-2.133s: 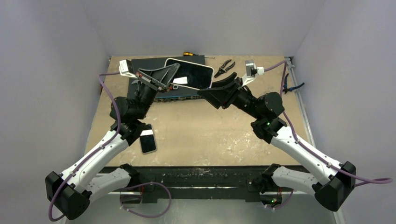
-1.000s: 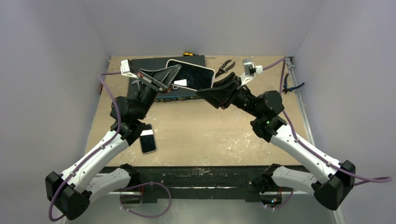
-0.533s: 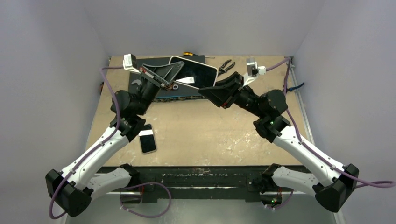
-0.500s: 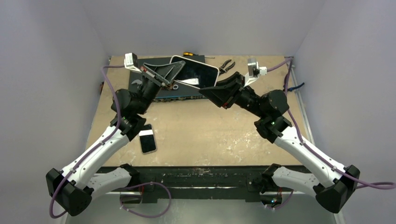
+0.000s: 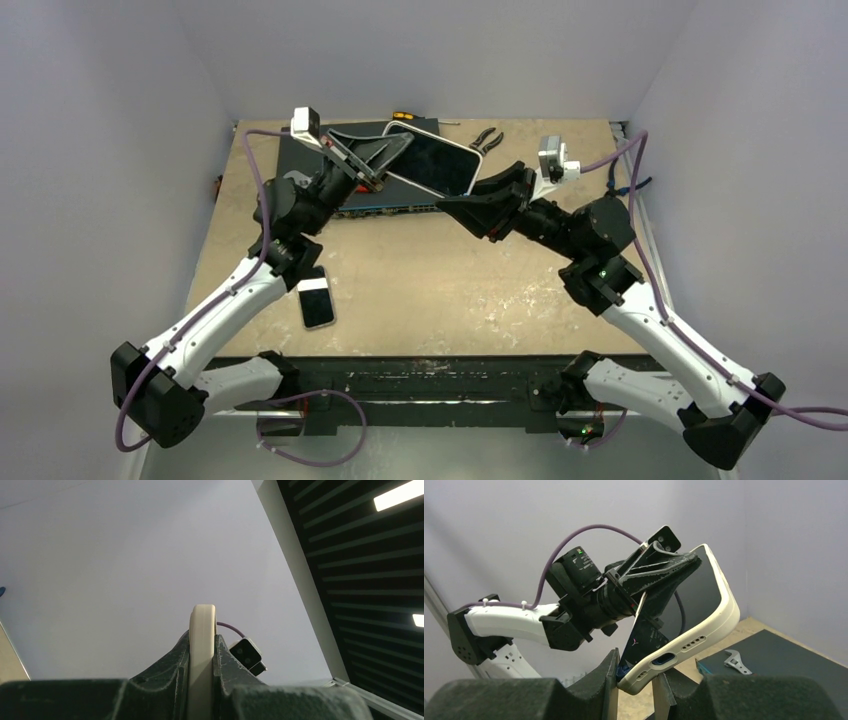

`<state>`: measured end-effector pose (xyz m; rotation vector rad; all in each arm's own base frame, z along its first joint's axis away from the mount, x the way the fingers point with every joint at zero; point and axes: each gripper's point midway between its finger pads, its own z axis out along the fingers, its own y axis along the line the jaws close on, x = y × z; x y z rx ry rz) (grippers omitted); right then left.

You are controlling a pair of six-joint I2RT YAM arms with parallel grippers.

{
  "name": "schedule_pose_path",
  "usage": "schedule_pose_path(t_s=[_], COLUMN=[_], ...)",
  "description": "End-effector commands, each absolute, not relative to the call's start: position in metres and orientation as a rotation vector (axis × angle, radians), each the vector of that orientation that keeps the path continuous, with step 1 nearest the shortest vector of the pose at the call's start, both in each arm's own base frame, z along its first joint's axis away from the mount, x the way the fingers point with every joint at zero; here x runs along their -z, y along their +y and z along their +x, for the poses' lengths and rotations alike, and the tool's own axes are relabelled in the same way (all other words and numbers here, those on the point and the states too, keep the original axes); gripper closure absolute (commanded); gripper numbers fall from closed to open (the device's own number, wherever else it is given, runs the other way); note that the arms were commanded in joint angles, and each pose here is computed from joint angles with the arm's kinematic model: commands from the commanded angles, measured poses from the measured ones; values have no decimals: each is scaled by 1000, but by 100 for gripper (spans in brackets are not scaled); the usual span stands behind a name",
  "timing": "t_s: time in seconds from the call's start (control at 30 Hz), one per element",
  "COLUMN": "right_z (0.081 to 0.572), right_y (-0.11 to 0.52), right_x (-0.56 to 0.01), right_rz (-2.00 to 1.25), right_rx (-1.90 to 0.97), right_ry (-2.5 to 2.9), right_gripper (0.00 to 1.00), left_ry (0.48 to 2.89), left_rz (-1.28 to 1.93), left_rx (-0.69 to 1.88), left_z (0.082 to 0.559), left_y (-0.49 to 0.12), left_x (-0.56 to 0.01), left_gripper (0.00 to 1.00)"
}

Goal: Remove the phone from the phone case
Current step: Remove the phone case from the phone.

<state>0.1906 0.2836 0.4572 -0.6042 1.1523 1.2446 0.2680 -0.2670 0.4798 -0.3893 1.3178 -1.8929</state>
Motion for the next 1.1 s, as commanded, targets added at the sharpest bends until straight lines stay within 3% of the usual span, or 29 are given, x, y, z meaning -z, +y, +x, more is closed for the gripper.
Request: schedule_pose_path(t_s=[0.0,0.67,1.07], right_z=[146,102,114], right_y=[258,237,234], right_x=[-537,-576,-563], right_rz=[-715,-678,-711], right_rx=[-1133,-1293,-1130], right_ry=[748,534,613], right_gripper=[100,100,100], left_ry=[1641,1756,1714], left_rz=[-435,-455,-410], left_rx=[1822,1863,1840], left_z=[279,280,282], left_y=[-293,-307,-305], left_x=[-394,-335,-362], left_gripper=[100,100,100])
